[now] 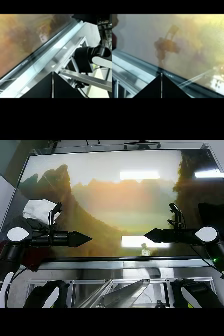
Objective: Fold the shirts.
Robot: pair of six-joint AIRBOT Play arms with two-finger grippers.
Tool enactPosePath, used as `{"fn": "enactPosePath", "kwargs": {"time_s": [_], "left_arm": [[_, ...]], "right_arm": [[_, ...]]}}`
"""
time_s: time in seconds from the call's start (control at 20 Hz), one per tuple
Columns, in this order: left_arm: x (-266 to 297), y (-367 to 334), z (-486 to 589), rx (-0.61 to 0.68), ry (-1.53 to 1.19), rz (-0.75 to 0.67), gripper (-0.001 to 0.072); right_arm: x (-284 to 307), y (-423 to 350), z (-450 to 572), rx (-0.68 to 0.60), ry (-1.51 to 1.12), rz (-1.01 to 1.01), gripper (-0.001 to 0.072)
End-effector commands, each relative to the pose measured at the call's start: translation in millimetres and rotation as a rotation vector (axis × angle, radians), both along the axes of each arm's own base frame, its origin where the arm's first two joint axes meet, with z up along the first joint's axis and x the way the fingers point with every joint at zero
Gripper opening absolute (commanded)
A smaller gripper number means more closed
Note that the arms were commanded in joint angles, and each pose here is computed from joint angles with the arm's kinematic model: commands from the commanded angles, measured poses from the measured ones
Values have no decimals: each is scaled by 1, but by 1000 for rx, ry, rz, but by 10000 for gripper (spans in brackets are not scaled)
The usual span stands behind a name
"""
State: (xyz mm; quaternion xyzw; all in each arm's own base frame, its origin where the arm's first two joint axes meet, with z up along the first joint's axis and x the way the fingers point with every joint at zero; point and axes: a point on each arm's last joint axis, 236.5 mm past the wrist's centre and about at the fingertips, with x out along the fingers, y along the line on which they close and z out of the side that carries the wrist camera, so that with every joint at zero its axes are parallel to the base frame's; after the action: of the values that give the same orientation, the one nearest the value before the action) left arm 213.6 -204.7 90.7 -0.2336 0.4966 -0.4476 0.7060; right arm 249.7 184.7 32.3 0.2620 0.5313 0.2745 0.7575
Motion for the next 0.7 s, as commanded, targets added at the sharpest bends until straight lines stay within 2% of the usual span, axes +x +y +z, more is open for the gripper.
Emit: {"fn": "enactPosePath", "kwargs": {"time_s": [0.0, 0.4, 0.55, 0.6, 0.65], "left_arm": [[-1, 0, 0, 0, 0, -1, 0], [4, 1, -1, 7, -8, 13, -1], [40, 27, 0, 44, -43, 165, 8], [54, 44, 1, 85, -67, 210, 258], [70, 67, 5, 133, -94, 260, 542]], "right_arm": [[0, 0, 0, 2, 0, 1, 22], [0, 0, 0, 1, 0, 1, 22], [0, 0, 0, 1, 0, 1, 23], [0, 1, 0, 2, 0, 1, 23], [0, 0, 0, 1, 0, 1, 22]]}}
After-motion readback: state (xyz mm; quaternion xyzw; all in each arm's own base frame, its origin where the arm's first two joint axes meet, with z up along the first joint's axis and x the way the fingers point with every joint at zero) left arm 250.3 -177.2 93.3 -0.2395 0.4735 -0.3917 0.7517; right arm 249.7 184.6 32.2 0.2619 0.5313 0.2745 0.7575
